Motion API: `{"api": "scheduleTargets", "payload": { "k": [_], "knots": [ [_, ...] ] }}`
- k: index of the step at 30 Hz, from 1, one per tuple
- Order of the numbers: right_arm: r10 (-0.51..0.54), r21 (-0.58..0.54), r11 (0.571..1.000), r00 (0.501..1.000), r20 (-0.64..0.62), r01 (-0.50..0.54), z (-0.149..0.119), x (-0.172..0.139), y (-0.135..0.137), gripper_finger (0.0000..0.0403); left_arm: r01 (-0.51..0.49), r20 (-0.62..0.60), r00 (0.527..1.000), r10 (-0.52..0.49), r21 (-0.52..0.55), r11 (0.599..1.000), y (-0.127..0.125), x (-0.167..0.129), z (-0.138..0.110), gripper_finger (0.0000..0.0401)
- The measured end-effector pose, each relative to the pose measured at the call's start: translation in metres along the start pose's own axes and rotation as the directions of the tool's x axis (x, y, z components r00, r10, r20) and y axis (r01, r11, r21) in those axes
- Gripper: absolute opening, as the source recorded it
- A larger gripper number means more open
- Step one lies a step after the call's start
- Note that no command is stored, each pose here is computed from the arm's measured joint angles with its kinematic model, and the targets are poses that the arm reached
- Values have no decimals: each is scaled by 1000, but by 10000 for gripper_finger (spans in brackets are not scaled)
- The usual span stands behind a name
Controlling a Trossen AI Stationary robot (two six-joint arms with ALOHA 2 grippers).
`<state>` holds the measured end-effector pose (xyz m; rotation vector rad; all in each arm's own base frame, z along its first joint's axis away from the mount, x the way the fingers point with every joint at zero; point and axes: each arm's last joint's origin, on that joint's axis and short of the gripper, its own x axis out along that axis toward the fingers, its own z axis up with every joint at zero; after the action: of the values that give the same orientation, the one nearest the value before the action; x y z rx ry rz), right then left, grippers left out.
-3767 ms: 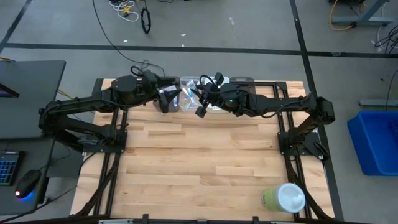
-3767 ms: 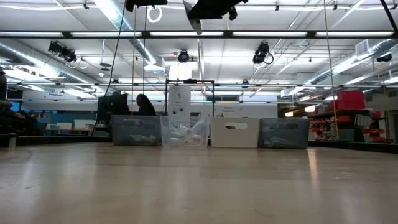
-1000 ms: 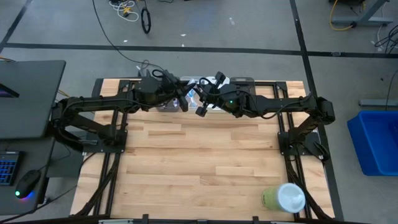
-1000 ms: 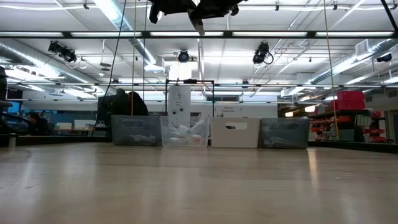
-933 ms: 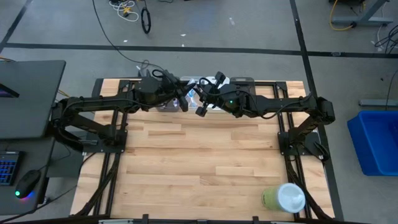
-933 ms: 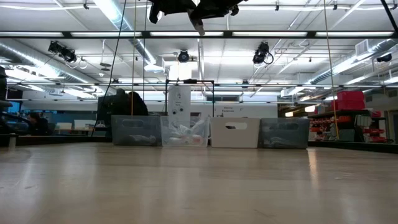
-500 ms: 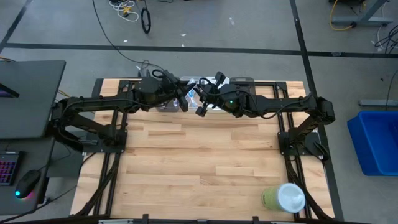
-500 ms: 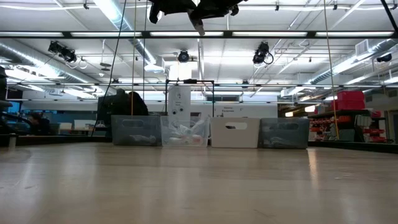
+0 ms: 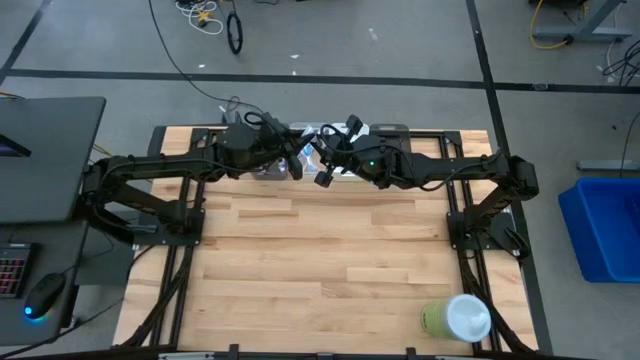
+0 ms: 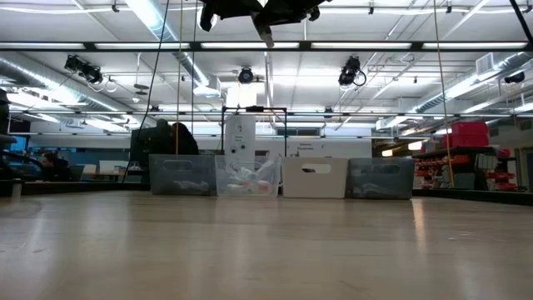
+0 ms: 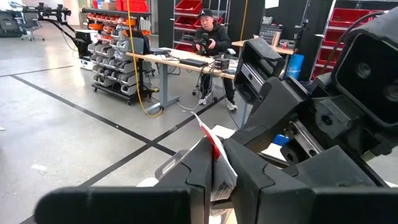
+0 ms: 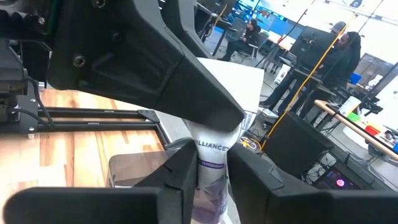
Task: Pick & Place Travel size toiletries
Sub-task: Put the white toothpaste into the left black bin
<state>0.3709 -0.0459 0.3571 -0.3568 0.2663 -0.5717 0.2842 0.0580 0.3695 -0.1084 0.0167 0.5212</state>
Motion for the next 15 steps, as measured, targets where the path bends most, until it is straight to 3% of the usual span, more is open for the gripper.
{"api": "scheduleTargets", "payload": {
  "k": [10, 15],
  "knots": [
    [-3, 1, 1000, 1000, 2, 3, 0, 0, 0, 126, -16, 1, 1000, 16, 14, 1000, 0, 0, 0, 41],
    [-5, 5, 1000, 1000, 7, 5, 1, 0, 0, 138, -43, 10, 999, 43, 39, 998, 4, -1, 2, 21]
  ]
}}
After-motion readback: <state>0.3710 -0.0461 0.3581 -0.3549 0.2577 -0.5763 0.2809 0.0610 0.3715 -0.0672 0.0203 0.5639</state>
